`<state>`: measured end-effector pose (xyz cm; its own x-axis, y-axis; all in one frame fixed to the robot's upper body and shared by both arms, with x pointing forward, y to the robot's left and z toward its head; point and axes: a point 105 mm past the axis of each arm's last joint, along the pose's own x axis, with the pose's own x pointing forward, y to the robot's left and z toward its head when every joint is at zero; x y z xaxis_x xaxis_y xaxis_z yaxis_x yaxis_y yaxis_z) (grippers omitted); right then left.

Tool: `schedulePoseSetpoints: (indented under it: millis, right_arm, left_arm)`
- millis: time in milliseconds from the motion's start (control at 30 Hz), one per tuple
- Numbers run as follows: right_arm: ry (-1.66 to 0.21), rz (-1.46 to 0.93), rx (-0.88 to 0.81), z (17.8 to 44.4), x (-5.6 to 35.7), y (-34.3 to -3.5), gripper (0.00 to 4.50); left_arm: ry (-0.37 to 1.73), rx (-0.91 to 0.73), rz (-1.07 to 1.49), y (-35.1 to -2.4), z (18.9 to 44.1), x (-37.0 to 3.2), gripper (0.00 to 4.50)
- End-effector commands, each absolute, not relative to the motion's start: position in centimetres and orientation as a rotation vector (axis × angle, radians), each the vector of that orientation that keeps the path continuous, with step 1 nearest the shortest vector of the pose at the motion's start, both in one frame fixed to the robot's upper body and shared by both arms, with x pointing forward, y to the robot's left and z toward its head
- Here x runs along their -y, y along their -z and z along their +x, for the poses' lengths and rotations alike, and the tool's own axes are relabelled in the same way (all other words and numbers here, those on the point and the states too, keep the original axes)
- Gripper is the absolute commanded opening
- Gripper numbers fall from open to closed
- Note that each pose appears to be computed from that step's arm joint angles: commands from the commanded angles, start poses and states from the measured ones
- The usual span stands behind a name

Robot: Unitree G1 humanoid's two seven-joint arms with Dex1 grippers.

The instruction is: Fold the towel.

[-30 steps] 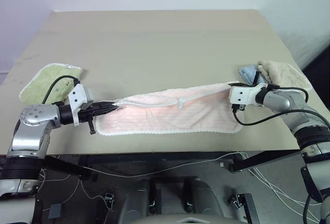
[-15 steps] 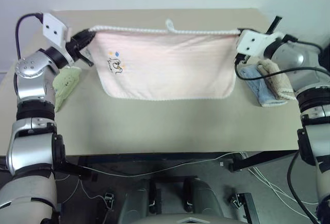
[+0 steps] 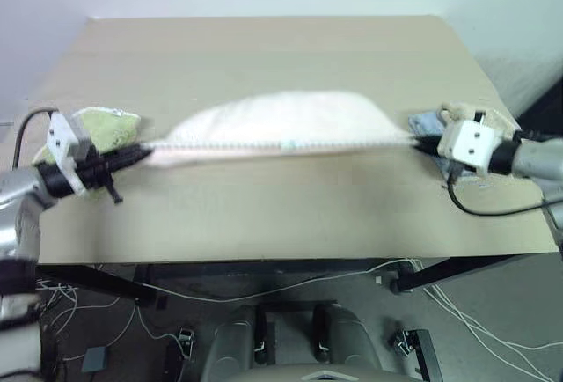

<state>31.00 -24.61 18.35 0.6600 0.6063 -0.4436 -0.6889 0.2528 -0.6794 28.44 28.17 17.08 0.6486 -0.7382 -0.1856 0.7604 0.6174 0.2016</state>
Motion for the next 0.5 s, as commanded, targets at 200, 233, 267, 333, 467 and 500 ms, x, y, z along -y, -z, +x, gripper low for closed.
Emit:
schedulePoseSetpoints:
  millis: [200,233,267,333,467,500]
  right_arm:
    - [-0.937,-0.904,-0.242,27.1,25.8,-19.7,0.03]
    - [-0.950,-0.900,-0.257,26.8,25.8,-19.6,0.03]
    - [-0.959,-0.901,-0.264,26.8,25.8,-19.4,0.03]
    - [-0.944,-0.917,-0.247,27.6,25.6,-19.6,0.03]
    - [-0.877,-0.971,-0.191,30.5,25.3,-20.0,0.03]
    - [-0.859,-0.983,-0.183,31.4,25.1,-20.0,0.03]
  left_arm:
    - [0.814,-0.232,0.230,-17.4,23.9,-29.8,0.00]
    - [0.815,-0.247,0.226,-17.2,23.7,-29.8,0.00]
    - [0.813,-0.255,0.225,-17.1,23.7,-29.8,0.00]
    - [0.808,-0.256,0.225,-16.9,23.9,-29.6,0.00]
    - [0.748,-0.245,0.248,-16.3,25.6,-29.7,0.00]
    - [0.726,-0.238,0.261,-16.1,26.2,-29.8,0.00]
